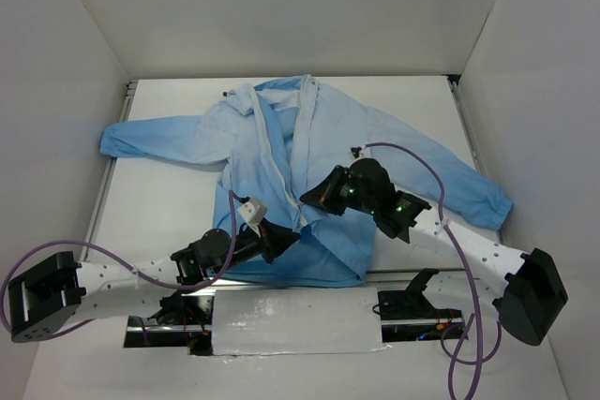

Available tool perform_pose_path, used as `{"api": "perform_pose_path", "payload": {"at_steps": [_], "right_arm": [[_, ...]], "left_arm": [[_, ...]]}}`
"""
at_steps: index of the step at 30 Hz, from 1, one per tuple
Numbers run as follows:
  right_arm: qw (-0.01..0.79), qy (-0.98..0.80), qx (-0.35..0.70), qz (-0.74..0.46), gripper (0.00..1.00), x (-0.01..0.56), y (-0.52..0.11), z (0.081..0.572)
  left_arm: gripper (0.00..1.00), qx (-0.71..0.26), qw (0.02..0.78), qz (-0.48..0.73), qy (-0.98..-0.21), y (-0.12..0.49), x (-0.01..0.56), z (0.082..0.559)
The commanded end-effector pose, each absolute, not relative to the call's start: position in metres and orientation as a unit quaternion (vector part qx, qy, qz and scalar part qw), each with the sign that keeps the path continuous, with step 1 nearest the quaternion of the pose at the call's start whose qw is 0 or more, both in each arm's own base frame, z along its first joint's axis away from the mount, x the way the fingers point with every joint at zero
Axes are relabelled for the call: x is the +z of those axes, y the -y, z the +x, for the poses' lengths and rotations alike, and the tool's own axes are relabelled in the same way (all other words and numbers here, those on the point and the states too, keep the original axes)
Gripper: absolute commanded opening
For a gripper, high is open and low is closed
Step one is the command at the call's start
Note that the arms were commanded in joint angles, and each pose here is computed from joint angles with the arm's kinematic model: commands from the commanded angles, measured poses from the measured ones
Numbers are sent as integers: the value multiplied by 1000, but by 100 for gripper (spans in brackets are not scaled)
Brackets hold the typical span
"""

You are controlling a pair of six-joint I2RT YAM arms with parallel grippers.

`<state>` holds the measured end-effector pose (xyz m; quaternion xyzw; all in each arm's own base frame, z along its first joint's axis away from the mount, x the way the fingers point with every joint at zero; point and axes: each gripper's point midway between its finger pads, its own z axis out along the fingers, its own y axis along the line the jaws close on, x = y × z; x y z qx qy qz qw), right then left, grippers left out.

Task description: Zip up the jacket

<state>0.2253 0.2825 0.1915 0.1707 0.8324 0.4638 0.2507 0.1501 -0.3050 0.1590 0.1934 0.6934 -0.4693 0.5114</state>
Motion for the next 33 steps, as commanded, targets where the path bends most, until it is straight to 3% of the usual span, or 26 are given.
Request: {"api": "perform_pose_path", "payload": {"at_steps": [1,6,14,18,23,28,33], "right_arm": [[349,-747,518,227,0,245,-263,264],[315,-736,549,242,0,245,-268,220],[253,-774,447,370,0,161,-257,179],[313,-776,370,405,0,168,-243,181],[331,-806,258,418,0,177,-249,189],[348,-840,78,408,0,158,-244,183],[344,-858,77,374,0,165,-271,184]], "left_arm": [[0,-468,452,249,-717,309,133,119],[0,-428,463,202,-749,304,133,140],[0,-415,480,182,-751,303,143,150],[0,-427,480,186,-743,305,145,147],[0,-431,487,172,-740,303,152,149],[0,-398,486,158,-762,297,150,157],[0,-403,478,161,-763,295,144,152]]}}
